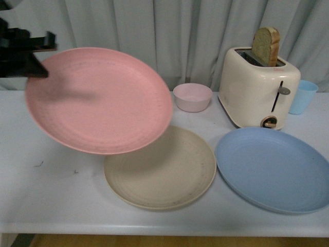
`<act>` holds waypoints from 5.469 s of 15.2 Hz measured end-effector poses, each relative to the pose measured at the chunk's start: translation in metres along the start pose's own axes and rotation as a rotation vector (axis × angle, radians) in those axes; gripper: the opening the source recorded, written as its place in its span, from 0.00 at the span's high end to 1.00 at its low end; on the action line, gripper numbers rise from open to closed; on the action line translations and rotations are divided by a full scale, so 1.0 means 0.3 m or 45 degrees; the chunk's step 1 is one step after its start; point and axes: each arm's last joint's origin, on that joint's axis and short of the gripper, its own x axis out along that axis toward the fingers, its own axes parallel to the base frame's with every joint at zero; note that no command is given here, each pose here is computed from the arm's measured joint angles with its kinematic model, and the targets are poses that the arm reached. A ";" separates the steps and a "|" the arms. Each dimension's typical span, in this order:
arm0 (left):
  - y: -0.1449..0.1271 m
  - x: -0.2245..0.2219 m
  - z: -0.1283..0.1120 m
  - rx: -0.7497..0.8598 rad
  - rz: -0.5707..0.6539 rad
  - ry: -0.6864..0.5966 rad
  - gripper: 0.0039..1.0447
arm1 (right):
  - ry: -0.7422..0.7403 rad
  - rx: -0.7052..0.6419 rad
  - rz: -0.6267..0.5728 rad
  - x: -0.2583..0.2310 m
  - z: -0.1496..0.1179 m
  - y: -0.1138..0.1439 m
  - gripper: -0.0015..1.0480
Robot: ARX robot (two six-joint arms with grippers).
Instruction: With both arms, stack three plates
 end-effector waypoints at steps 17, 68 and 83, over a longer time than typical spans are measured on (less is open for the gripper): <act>-0.230 0.314 -0.180 -0.128 -0.081 0.271 0.98 | 0.000 0.000 0.000 0.000 0.000 0.000 0.06; -0.056 -0.574 -0.713 0.049 0.181 -0.866 0.99 | 0.000 0.000 0.000 0.000 0.000 0.000 0.06; -0.056 -0.573 -0.714 0.049 0.181 -0.862 0.06 | 0.760 0.146 -0.065 0.589 -0.003 -0.117 0.06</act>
